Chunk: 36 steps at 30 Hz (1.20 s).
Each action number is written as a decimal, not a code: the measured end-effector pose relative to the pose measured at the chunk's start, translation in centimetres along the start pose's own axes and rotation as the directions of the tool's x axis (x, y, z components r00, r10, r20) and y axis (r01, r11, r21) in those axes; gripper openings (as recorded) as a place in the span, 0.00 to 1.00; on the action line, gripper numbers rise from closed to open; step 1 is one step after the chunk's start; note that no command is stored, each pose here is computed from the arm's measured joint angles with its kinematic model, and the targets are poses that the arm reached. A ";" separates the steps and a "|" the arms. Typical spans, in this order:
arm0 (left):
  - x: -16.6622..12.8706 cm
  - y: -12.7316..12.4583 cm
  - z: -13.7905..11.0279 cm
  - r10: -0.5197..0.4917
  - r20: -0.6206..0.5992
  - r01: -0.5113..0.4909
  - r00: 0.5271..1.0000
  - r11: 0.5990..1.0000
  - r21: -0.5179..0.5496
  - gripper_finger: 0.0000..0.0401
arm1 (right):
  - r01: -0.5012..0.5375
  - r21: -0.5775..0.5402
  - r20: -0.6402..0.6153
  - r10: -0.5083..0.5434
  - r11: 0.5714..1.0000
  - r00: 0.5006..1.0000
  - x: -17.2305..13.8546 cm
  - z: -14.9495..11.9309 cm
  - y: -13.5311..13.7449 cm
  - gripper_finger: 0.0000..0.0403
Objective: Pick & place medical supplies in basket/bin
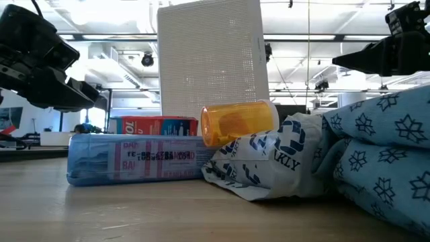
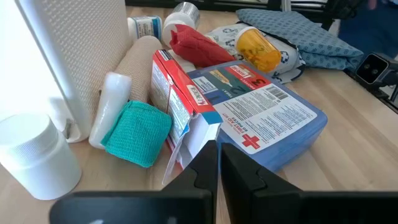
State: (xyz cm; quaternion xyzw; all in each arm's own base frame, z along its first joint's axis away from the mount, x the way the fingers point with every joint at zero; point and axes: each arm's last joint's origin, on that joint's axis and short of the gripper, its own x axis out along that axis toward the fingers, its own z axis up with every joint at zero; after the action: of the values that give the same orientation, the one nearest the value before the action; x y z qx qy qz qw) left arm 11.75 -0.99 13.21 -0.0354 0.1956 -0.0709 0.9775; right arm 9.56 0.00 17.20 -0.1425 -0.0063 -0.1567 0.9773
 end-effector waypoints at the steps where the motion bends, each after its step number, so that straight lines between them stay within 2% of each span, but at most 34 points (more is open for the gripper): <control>1: 0.0 0.0 0.0 0.000 0.001 0.000 1.000 1.000 0.000 0.00 | 0.000 0.000 0.000 0.000 1.000 1.000 0.0 0.0 0.0 0.48; 8: 0.0 0.0 0.0 0.000 0.000 0.000 1.000 1.000 0.000 0.00 | 0.002 0.007 0.007 -0.002 1.000 1.000 0.0 0.1 0.0 0.48; 9: 0.0 0.0 0.0 -0.001 0.001 0.001 1.000 1.000 0.000 0.00 | 0.004 0.044 0.018 -0.005 0.999 1.000 0.0 0.2 -0.1 0.48; 11: 0.0 0.0 0.0 0.000 0.000 0.000 1.000 1.000 0.000 0.00 | 0.003 0.226 0.038 -0.012 0.974 0.999 0.0 0.4 -0.1 0.48; 12: 0.0 0.0 0.0 0.000 0.000 0.000 1.000 1.000 0.000 0.00 | 0.002 0.359 0.041 -0.018 0.933 0.999 0.0 0.4 -0.2 0.48; 13: 0.0 0.0 0.0 0.000 0.001 0.000 1.000 1.000 0.000 0.00 | -0.003 0.511 0.040 -0.020 0.860 0.999 0.0 0.4 -0.2 0.48; 15: 0.0 0.0 0.0 0.000 0.000 0.000 1.000 1.000 0.000 0.00 | -0.007 0.732 0.031 -0.022 0.681 0.999 0.0 0.3 -0.1 0.48; 17: 0.0 0.0 0.0 0.000 0.001 0.000 1.000 1.000 0.000 0.00 | 0.004 0.854 0.009 -0.022 0.520 1.000 0.1 0.1 -0.1 0.48; 20: 0.0 0.0 0.0 0.000 0.001 0.000 1.000 1.000 0.000 0.00 | 0.033 0.954 -0.030 -0.015 0.299 0.999 0.3 -0.2 0.1 0.48; 26: 0.0 0.0 0.0 -0.001 0.001 0.001 1.000 1.000 0.000 0.00 | 0.133 0.991 -0.136 -0.144 -0.031 0.980 0.7 -0.8 0.1 0.48; 29: 0.0 0.2 -0.1 0.057 -0.005 -0.057 0.998 0.998 0.023 0.00 | 0.147 0.980 -0.177 -0.239 -0.135 0.955 0.9 -1.1 -0.1 0.48; 31: 0.0 0.2 -0.1 0.077 -0.007 -0.077 0.997 0.997 0.026 0.00 | 0.102 0.981 -0.145 -0.275 -0.165 0.951 1.1 -0.6 -0.2 0.48; 34: 0.0 0.2 -0.1 0.076 -0.006 -0.076 0.997 0.997 0.026 0.00 | -0.040 0.990 -0.006 -0.321 -0.139 0.947 1.5 1.2 -0.5 0.48; 36: 0.0 0.2 -0.1 0.076 -0.007 -0.076 0.997 0.997 0.026 0.00 | -0.117 0.990 0.082 -0.356 -0.077 0.931 1.8 3.2 -0.9 0.48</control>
State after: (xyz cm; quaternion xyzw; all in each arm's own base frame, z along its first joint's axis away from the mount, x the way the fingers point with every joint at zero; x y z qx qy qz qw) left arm 11.73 -0.75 13.11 -0.0153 0.1996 -0.0362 0.9791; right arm 11.06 -0.51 20.65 0.5927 -0.2899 -0.1642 0.7333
